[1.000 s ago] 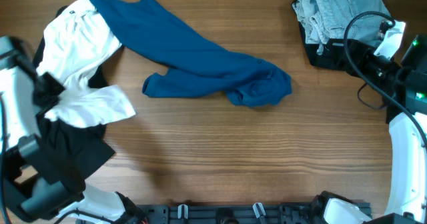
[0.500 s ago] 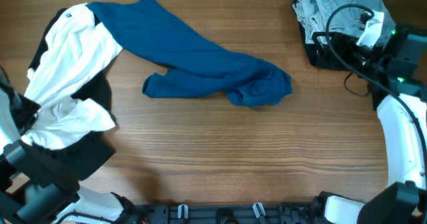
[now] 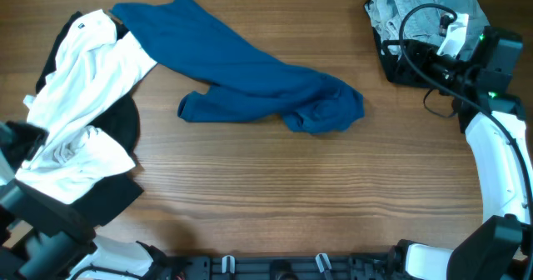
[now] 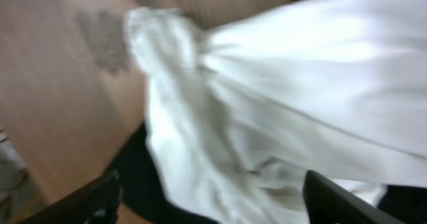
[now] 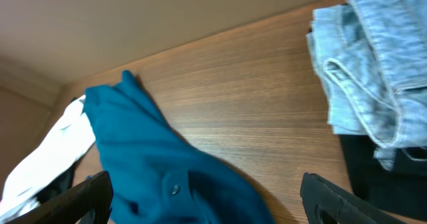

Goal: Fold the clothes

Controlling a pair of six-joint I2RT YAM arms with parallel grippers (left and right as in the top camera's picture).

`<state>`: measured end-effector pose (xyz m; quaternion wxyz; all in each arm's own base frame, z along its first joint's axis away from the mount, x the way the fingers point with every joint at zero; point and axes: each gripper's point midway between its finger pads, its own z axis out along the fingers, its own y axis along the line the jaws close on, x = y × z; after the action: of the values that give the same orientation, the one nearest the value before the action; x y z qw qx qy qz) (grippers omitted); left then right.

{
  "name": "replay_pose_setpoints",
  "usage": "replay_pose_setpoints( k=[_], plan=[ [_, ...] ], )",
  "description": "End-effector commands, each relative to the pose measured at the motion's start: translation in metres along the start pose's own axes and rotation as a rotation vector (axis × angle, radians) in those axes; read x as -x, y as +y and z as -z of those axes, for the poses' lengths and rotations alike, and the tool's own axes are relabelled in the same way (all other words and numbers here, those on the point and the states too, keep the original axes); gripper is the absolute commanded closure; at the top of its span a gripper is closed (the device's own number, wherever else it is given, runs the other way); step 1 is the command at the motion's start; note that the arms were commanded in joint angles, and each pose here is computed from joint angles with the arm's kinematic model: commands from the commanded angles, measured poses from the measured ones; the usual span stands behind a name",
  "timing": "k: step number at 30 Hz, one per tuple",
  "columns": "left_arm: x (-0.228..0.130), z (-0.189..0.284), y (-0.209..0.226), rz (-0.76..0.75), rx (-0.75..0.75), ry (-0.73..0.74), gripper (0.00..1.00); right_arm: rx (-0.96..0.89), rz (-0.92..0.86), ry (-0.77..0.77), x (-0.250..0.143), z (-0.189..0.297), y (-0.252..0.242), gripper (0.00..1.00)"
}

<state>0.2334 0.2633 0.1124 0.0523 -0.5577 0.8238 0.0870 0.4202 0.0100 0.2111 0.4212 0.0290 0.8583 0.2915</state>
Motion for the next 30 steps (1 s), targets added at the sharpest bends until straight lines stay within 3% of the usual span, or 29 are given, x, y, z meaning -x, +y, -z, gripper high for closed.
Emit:
replay_pose_setpoints(
  k=[1,6,10,19,24,30],
  plan=[
    [-0.018,0.014,-0.069,-0.216,-0.197,0.001,0.09,0.079,0.041,0.014,0.001,-0.004,0.019,0.09],
    [-0.035,0.033,-0.153,-0.514,-0.316,-0.141,0.02,0.108,0.073,0.043,-0.007,-0.012,0.034,0.09],
    [-0.032,0.042,-0.207,-0.592,-0.378,-0.285,0.00,0.051,0.062,0.089,-0.021,-0.019,0.033,0.10],
    [-0.032,-0.002,-0.260,-0.804,-0.407,-0.350,0.00,-0.038,0.030,0.155,-0.039,-0.020,0.021,0.09],
    [-0.045,-0.046,-0.268,-0.804,-0.408,-0.260,0.00,-0.124,0.023,0.165,-0.042,-0.018,0.007,0.09],
    [-0.056,-0.065,-0.267,-0.644,-0.415,-0.160,0.00,-0.215,0.016,0.181,-0.047,-0.015,-0.009,0.07]
  ],
)
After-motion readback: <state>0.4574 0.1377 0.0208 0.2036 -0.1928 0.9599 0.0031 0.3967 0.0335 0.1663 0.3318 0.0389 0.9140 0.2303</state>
